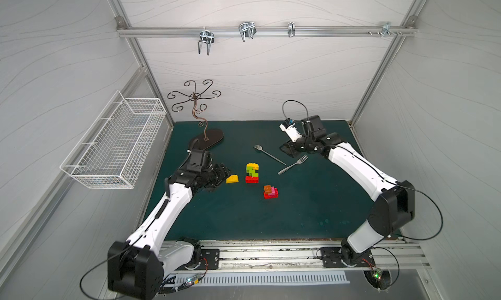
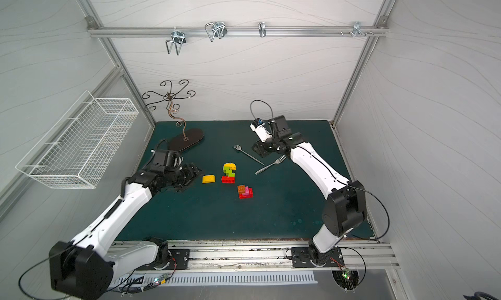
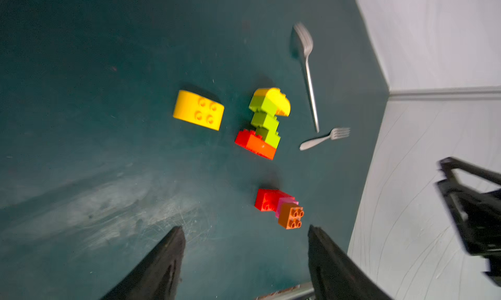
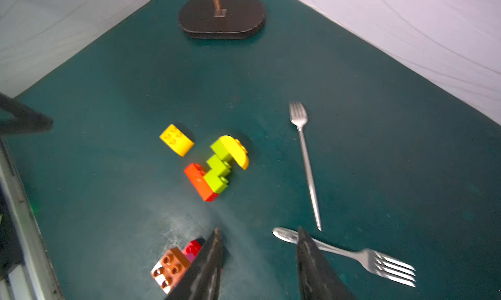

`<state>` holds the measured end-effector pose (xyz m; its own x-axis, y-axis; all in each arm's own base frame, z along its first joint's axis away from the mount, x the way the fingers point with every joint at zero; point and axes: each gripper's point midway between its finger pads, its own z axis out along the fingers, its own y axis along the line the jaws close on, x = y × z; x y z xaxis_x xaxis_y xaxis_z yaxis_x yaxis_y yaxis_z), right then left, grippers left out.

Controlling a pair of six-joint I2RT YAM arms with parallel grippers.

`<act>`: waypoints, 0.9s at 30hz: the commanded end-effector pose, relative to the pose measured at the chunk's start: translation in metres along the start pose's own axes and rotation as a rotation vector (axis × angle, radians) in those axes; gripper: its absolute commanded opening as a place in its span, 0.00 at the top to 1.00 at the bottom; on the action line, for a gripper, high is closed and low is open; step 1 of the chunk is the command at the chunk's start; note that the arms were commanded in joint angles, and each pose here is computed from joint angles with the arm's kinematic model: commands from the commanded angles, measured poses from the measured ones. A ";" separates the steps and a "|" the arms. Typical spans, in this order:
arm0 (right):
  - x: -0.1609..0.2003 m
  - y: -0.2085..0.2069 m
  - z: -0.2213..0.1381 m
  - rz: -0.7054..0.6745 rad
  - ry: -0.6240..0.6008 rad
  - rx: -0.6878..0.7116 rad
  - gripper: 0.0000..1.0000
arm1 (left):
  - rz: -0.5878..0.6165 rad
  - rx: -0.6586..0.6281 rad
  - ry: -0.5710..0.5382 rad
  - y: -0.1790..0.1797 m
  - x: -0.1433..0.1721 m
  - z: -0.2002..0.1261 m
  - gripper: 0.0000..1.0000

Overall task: Assemble the letter s with lego
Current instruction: Pick up the lego brick from the center of the board.

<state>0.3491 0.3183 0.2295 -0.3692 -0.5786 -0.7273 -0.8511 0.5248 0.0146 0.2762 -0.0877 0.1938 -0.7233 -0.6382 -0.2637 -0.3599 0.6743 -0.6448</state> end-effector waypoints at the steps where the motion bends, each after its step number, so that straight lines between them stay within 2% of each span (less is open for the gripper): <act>1: 0.018 0.050 0.044 -0.350 0.140 -0.107 0.47 | -0.002 -0.013 -0.157 0.000 -0.026 -0.047 0.24; 5: 0.026 0.093 0.094 -0.626 0.169 -0.242 0.44 | 0.005 -0.031 -0.217 0.004 -0.033 -0.074 0.23; 8: 0.029 0.115 0.122 -0.731 0.158 -0.317 0.43 | 0.007 -0.019 -0.222 0.004 -0.031 -0.079 0.22; 13: 0.030 0.118 0.160 -0.770 0.184 -0.335 0.39 | -0.001 -0.005 -0.196 0.005 -0.025 -0.075 0.20; 20: 0.034 0.116 0.195 -0.786 0.189 -0.332 0.27 | -0.012 0.001 -0.181 0.008 -0.021 -0.069 0.16; 27: 0.041 0.119 0.216 -0.777 0.220 -0.365 0.26 | -0.013 0.004 -0.180 0.009 -0.020 -0.069 0.16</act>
<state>0.3223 0.4917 0.0669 0.3321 -0.8047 -0.4920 -0.9409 -0.2462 -0.2325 0.2452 -0.0432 0.2341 -0.6146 -0.7014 -0.3610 -0.3909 0.6683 -0.6329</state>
